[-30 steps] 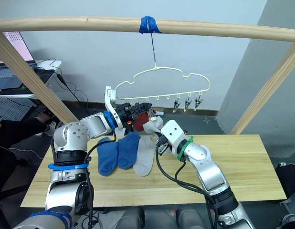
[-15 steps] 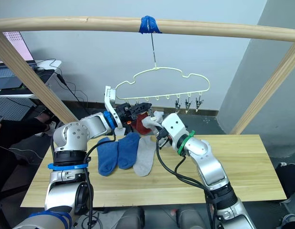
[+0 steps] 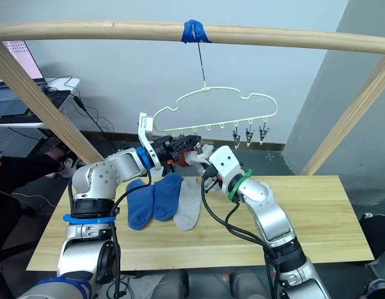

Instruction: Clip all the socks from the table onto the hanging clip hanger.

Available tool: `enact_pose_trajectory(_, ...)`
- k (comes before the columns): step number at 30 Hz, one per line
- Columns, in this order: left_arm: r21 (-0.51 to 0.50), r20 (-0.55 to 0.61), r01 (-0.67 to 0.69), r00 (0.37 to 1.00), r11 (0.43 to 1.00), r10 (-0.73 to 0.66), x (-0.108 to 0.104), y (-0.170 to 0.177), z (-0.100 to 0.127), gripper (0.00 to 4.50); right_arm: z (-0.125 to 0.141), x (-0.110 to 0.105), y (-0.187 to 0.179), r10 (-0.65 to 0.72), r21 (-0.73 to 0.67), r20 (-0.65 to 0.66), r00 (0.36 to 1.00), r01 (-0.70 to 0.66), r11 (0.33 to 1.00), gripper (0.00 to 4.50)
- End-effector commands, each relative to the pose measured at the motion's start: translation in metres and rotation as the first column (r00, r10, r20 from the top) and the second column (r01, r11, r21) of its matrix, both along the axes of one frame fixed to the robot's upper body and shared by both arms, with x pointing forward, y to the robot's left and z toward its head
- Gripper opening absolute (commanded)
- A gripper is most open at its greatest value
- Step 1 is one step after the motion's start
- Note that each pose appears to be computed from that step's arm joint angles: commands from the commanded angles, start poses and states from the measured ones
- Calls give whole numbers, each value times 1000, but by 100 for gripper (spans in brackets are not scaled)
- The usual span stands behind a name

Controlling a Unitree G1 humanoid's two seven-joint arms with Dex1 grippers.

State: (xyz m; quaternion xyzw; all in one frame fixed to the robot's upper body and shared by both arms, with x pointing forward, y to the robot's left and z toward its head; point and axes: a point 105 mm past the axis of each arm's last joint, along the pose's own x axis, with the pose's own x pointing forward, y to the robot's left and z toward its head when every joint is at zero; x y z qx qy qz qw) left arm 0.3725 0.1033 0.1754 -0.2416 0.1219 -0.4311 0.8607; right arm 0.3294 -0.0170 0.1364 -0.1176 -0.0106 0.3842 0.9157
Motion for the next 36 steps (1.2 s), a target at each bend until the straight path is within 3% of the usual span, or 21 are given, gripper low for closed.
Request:
enact_pose_trajectory(1, 15, 49, 2, 999, 1000, -3, -3, 3, 11, 253, 8, 1, 0, -4, 36, 20, 1000, 4, 999, 0)
enact_pose_trajectory(3, 54, 69, -7, 998, 999, 3, -6, 8, 11, 316, 4, 4, -2, -20, 36, 10, 1000, 20, 999, 0)
enact_pose_trajectory(7, 168, 139, 12, 990, 986, -36, -24, 11, 11, 442, -8, 6, -9, -38, 37, -28, 999, 39, 999, 113)
enact_pose_trajectory(17, 354, 280, -26, 957, 935, -80, -44, 7, -12, 450, -25, 6, -51, -131, 2, -85, 988, 131, 991, 448)
enact_pose_trajectory(23, 420, 335, -27, 934, 907, -127, -58, 6, -26, 450, -11, -2, -62, -150, 62, -78, 986, 154, 986, 448)
enact_pose_trajectory(26, 379, 378, -80, 923, 922, -75, -58, 16, -18, 450, -1, -6, -61, -165, 91, -53, 985, 170, 981, 448)
enact_pose_trajectory(30, 193, 420, -136, 906, 972, 43, -60, 25, 3, 450, 14, -2, -61, -221, 149, -12, 975, 220, 964, 355)
enact_pose_trajectory(32, 232, 519, -290, 844, 929, 133, -59, 39, 6, 450, 19, 1, -62, -261, 158, 10, 965, 256, 954, 292)
enact_pose_trajectory(33, 251, 514, -306, 846, 918, 142, -59, 42, 2, 450, 21, 2, -62, -277, 160, 16, 961, 271, 949, 292)
enact_pose_trajectory(36, 287, 469, -95, 882, 953, -54, -82, 27, -6, 450, 28, 6, -63, -324, 180, 32, 945, 314, 932, 292)
